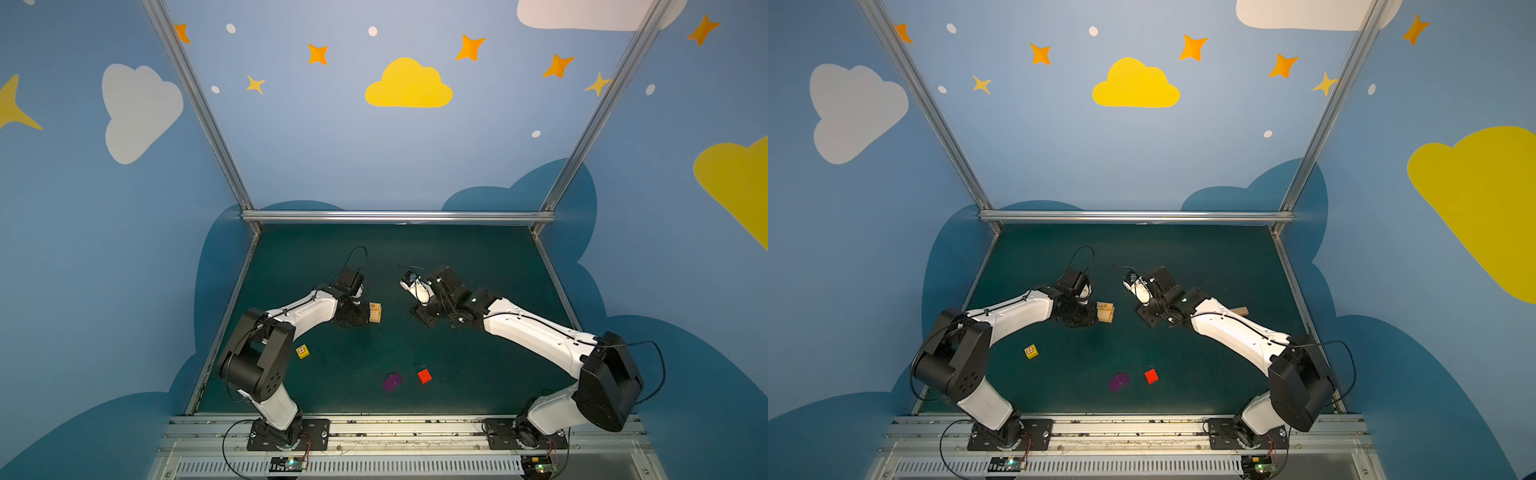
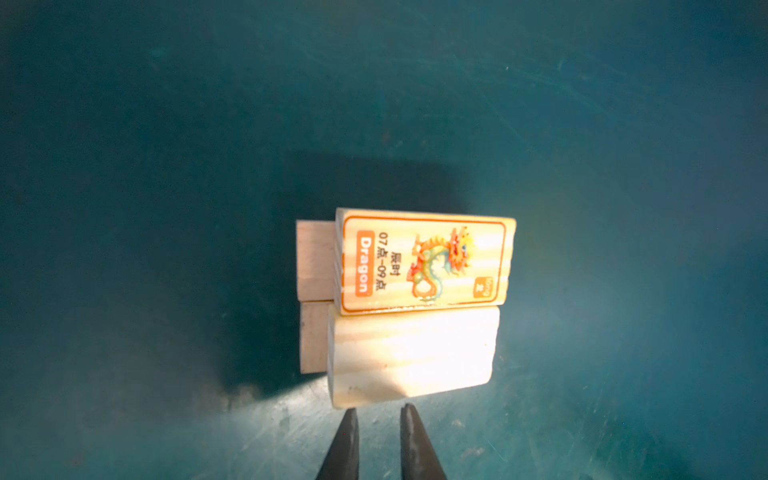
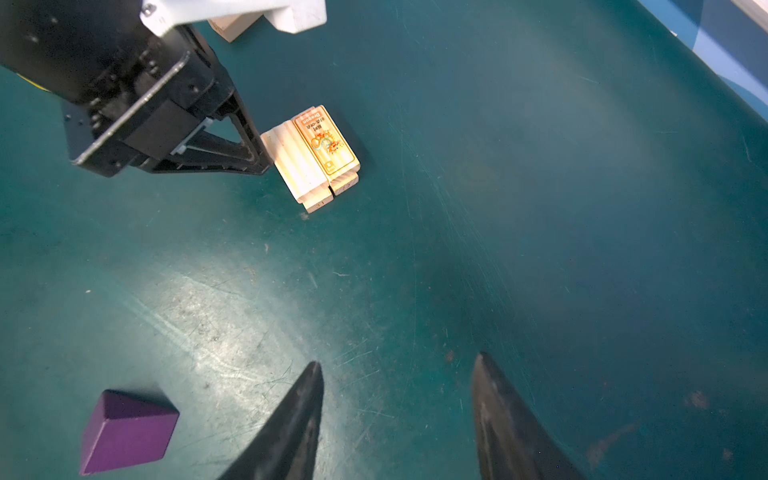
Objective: Build the wood block tower
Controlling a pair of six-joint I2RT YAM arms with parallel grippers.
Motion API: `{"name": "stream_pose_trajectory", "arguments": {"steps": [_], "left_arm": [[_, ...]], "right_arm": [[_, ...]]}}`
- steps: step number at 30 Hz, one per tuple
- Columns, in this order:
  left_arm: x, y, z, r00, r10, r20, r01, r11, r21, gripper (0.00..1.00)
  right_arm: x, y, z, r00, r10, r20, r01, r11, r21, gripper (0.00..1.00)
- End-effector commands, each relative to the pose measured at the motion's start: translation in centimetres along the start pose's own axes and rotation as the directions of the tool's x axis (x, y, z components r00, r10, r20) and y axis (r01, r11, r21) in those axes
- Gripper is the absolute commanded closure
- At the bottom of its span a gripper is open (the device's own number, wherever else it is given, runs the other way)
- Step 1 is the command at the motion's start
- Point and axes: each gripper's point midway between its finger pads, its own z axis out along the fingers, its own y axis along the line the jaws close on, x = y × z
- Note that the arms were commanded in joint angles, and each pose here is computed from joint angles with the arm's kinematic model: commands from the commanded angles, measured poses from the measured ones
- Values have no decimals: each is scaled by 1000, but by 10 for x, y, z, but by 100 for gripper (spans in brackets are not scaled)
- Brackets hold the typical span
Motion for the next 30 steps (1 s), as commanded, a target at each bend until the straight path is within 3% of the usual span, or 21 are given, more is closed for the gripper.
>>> {"name": "stream_pose_trajectory", "arguments": {"steps": [1,30], "left_arm": [[-6,-3,0,1000,4,9,-4,1000,9,80],[-9,-3,1,1000,-13,16,12,1000,25,79]], "right_arm": [[-5,-1,0,1000,-1,8,1,1000,4,47],[-3,-2,4,1000,0,-2,0,1000,2,47]]}}
